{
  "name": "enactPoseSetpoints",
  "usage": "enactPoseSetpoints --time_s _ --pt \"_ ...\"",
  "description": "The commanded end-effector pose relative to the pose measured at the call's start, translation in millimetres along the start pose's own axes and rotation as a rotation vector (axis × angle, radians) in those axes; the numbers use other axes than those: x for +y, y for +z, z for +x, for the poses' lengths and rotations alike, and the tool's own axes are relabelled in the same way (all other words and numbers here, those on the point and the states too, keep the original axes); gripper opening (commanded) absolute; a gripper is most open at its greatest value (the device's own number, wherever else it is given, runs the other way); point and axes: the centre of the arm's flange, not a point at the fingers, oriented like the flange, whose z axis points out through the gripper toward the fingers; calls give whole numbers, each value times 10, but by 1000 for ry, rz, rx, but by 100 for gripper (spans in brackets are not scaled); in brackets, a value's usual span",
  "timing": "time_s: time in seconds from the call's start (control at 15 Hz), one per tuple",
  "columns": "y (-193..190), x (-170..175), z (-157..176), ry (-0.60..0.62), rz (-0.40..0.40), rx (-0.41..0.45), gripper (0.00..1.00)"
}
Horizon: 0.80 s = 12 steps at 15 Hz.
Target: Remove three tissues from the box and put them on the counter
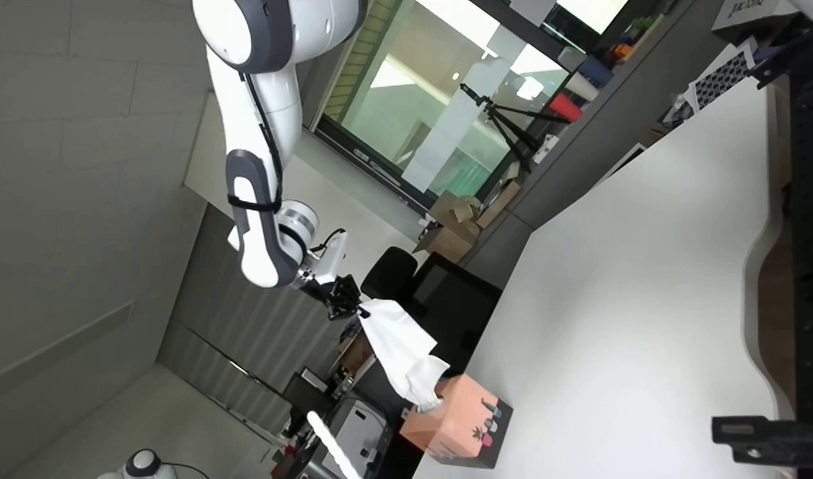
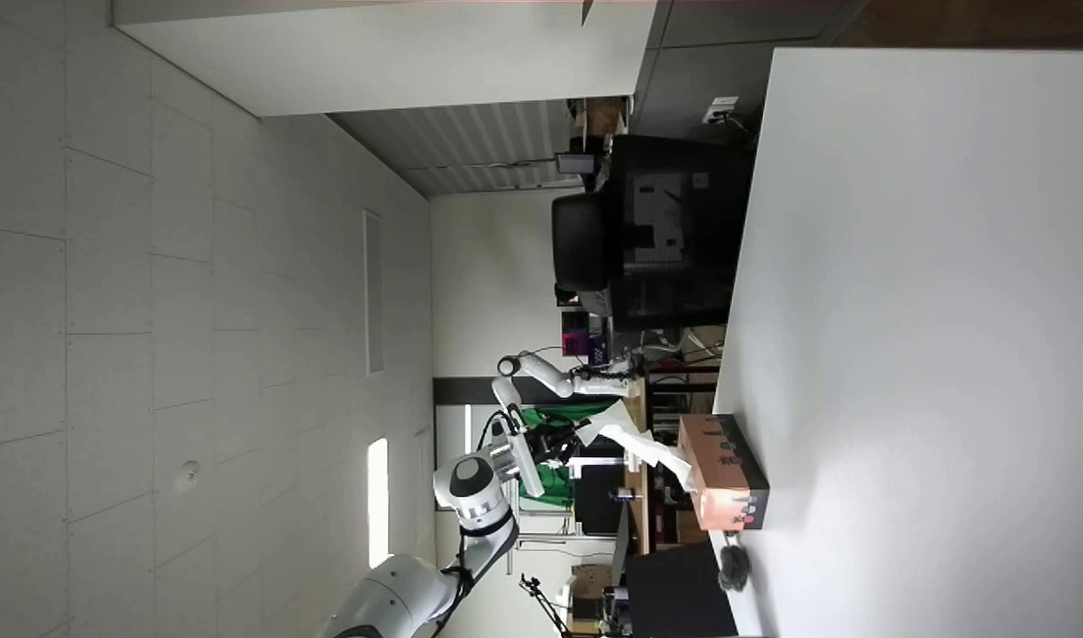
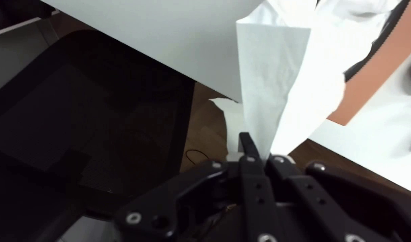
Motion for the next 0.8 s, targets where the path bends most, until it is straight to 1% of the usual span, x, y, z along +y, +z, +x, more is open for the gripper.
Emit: enactPoseSetpoints --time_s 0.0,0.13,0.27,0.47,0.73 --pt "133 454 -141 78 -26 -48 0" --pt "316 660 -262 109 -27 -80 0" --pt "575 786 -387 140 -16 -125 0" --pt "996 848 -641 180 -20 -237 0" --pt "1314 959 -1046 241 -74 -342 0"
